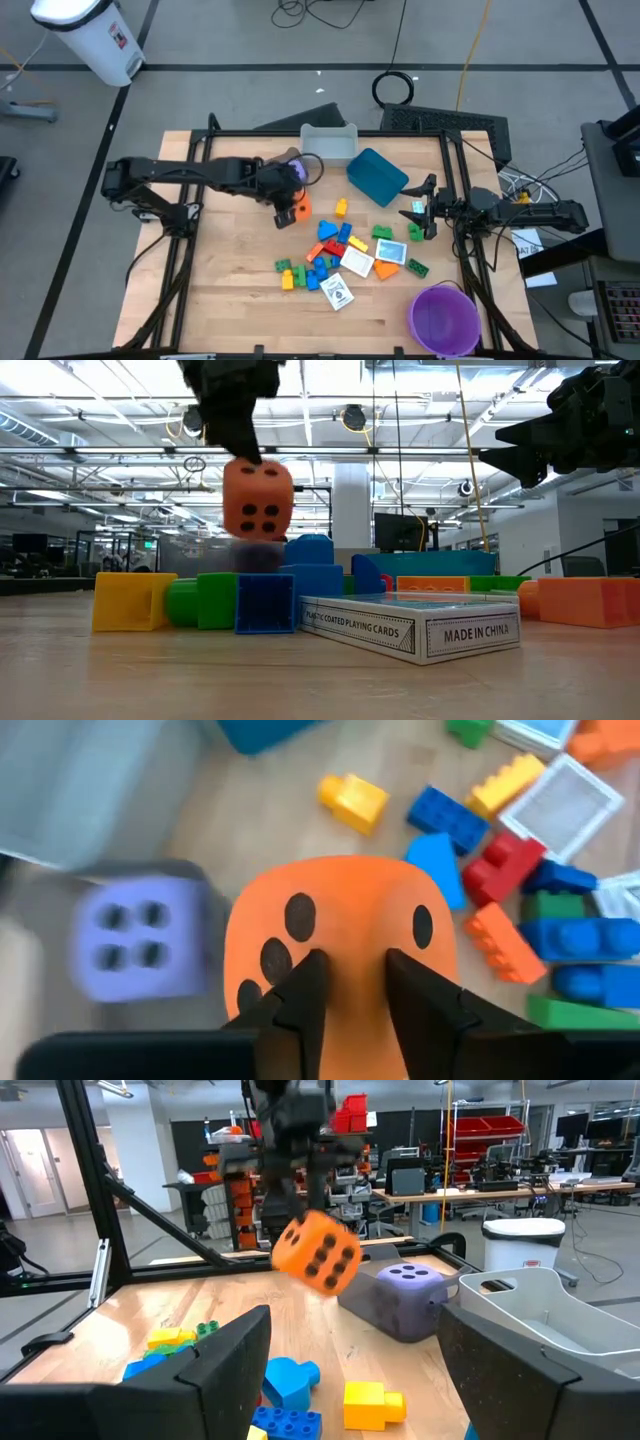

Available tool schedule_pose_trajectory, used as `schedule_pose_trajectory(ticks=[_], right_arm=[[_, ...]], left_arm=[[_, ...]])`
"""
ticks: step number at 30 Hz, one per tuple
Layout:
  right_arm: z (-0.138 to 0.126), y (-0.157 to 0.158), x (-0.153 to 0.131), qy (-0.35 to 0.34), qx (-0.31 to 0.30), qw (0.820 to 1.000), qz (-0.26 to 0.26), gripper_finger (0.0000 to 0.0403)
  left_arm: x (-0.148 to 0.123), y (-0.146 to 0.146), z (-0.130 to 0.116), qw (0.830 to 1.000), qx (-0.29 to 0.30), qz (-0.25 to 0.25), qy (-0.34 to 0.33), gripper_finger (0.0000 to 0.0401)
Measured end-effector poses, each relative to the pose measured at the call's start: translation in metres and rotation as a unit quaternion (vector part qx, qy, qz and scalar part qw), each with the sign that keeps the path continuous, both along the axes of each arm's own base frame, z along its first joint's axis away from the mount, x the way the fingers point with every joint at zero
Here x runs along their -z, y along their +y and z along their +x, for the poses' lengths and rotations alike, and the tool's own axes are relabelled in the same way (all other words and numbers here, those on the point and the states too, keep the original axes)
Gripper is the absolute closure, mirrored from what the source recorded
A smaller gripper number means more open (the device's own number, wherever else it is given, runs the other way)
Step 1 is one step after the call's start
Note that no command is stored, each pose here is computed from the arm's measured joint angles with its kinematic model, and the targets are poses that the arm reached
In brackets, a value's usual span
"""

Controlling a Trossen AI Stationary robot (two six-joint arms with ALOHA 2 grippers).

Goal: Pick & Place Toys
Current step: Put the orange dice into the transparent black bin, then put the light blue 8 studs game piece into the blue bin

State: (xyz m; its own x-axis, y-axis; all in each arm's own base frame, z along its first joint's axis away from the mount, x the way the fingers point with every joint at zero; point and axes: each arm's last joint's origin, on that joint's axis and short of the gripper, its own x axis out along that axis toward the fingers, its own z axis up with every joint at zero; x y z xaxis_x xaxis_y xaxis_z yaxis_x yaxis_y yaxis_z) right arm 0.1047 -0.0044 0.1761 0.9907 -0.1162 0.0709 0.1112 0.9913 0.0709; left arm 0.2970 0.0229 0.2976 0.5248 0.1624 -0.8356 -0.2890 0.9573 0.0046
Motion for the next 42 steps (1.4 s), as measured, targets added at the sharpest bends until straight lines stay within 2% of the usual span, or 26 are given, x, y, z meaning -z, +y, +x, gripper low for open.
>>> schedule_pose_trajectory(ticks=[6,12,18,23,29,38,42], right_arm=[[0.000,0.000,0.000,0.000,0.000,1.000,0.000,0.0124],[0.000,0.000,0.000,0.000,0.000,1.000,0.000,0.0124],[0.000,0.000,0.000,0.000,0.000,1.000,0.000,0.0124],[0.000,0.000,0.000,0.000,0.000,1.000,0.000,0.0124],[0.000,0.000,0.000,0.000,0.000,1.000,0.000,0.0124],[0.000,0.000,0.000,0.000,0.000,1.000,0.000,0.0124],[0.000,0.000,0.000,0.000,0.000,1.000,0.000,0.0124]], left_arm=[[-0.023,0.003,-0.005,0.999,-0.013,0.050,0.018,0.0343],[-0.021,0.004,-0.008,0.997,-0.020,0.055,0.040,0.0372],[-0.021,0.009,-0.015,0.993,-0.043,0.084,0.065,0.0399],[-0.019,0.021,-0.025,0.982,-0.099,0.117,0.106,0.0397],[-0.019,0.034,-0.028,0.977,-0.118,0.135,0.116,0.0397],[-0.019,0.040,-0.028,0.978,-0.128,0.118,0.112,0.0397],[-0.019,0.038,-0.026,0.980,-0.134,0.107,0.098,0.0370]])
